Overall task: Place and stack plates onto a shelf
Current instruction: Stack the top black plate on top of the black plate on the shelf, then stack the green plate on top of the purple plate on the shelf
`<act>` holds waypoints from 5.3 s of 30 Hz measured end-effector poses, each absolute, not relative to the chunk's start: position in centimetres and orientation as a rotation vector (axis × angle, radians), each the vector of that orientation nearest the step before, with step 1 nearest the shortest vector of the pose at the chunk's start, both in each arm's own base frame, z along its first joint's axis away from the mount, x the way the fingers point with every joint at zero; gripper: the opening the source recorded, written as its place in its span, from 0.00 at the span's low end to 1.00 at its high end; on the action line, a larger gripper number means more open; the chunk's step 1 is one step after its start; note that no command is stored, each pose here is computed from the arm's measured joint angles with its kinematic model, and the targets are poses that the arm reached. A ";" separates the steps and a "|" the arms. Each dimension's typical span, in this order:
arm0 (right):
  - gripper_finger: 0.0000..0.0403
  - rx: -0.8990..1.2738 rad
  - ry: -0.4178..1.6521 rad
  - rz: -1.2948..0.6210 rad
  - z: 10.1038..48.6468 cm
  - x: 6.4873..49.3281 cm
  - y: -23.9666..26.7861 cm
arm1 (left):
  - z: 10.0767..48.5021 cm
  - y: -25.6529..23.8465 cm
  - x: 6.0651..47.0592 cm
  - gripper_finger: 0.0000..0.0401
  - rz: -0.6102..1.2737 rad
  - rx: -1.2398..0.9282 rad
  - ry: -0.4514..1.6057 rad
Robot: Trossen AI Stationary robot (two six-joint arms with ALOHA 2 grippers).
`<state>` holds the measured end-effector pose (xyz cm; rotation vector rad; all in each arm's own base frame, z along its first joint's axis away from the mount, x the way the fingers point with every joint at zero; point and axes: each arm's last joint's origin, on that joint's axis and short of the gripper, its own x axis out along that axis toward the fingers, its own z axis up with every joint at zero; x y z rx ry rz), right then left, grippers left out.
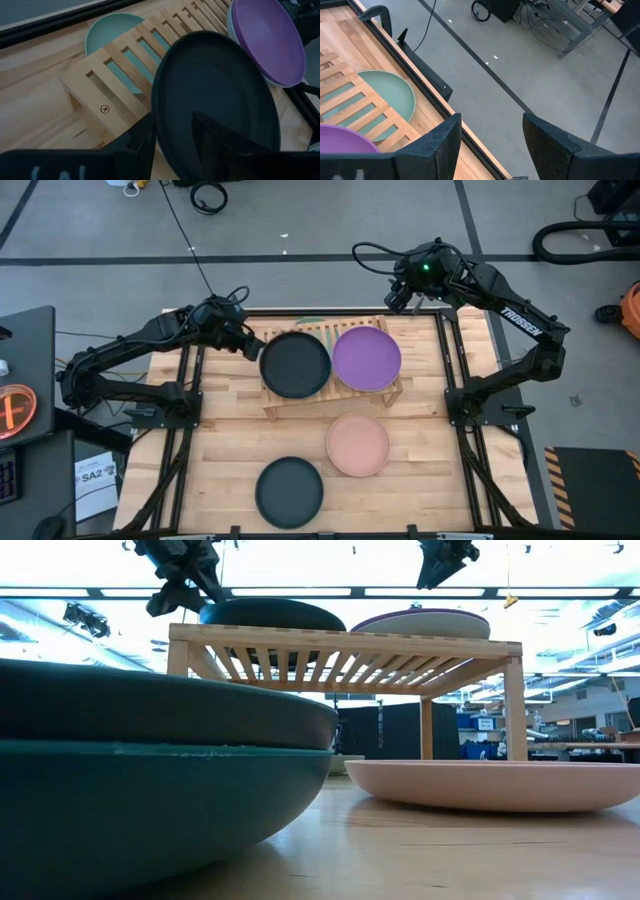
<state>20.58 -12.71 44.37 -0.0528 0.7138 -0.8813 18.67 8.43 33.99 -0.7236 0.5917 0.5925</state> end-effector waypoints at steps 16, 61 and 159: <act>0.54 -0.028 0.663 -0.616 44.1 21.5 -12.4 | 35.4 9.6 19.3 0.35 0.645 -0.541 0.423; 0.54 -0.014 0.609 -0.201 38.9 28.5 -6.0 | 19.0 30.2 19.2 0.35 0.564 -0.950 0.562; 0.54 -0.073 0.510 -0.071 32.7 30.8 -2.0 | 12.9 24.5 26.3 0.34 0.448 -0.825 0.949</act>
